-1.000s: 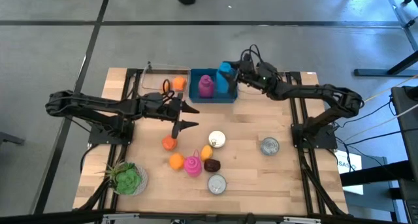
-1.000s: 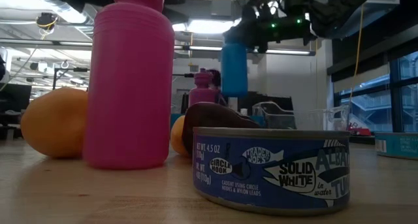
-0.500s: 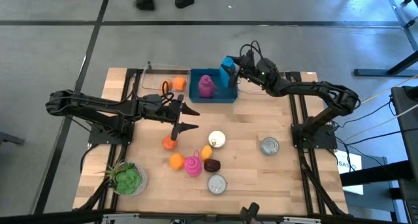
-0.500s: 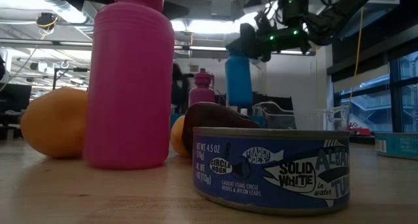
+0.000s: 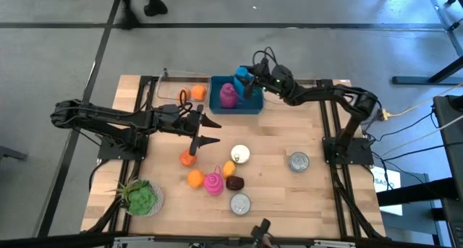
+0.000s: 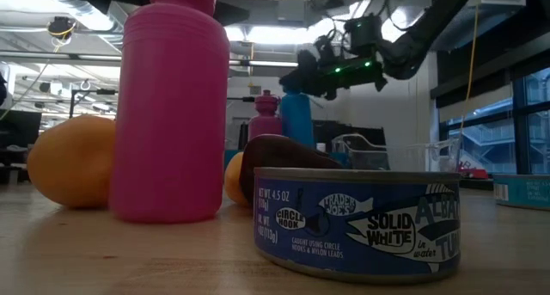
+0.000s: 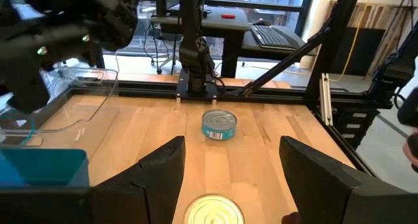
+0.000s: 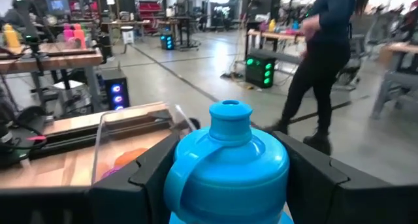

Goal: Pick & Place Food Item
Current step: Put the blue water bottle into the blue bin

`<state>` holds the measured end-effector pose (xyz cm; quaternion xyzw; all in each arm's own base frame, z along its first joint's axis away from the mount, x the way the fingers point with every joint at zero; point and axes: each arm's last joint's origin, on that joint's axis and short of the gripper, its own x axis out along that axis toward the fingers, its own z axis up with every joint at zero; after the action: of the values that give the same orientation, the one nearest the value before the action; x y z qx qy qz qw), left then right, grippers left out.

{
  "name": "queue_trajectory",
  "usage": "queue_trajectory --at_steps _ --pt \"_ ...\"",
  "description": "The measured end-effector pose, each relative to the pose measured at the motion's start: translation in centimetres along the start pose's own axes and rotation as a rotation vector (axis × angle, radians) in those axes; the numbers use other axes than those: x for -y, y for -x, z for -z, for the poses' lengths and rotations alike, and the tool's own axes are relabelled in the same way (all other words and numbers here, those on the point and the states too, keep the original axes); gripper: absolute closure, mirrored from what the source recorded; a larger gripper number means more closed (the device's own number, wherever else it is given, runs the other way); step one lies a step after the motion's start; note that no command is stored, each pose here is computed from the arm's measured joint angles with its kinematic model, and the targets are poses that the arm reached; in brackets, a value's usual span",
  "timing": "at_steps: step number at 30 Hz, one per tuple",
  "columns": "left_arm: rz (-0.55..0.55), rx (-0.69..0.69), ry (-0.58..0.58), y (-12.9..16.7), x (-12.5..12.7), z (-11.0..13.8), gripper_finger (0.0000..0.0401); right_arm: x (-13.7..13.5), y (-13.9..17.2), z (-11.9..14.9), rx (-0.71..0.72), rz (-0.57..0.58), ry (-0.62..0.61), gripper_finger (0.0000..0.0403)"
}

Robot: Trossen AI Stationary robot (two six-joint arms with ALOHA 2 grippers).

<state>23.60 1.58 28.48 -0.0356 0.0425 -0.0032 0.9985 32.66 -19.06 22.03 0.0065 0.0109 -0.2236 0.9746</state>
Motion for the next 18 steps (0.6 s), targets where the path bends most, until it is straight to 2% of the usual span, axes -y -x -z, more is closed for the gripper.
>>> queue_trajectory --at_steps 6,18 --pt "0.009 -0.007 0.000 0.0 0.2 0.1 0.0162 0.1 -2.3 0.5 -0.016 -0.015 0.001 0.0183" --pt "0.024 -0.014 -0.025 0.0 0.6 0.2 0.0162 0.6 -2.6 0.8 -0.061 0.030 0.034 0.0183"
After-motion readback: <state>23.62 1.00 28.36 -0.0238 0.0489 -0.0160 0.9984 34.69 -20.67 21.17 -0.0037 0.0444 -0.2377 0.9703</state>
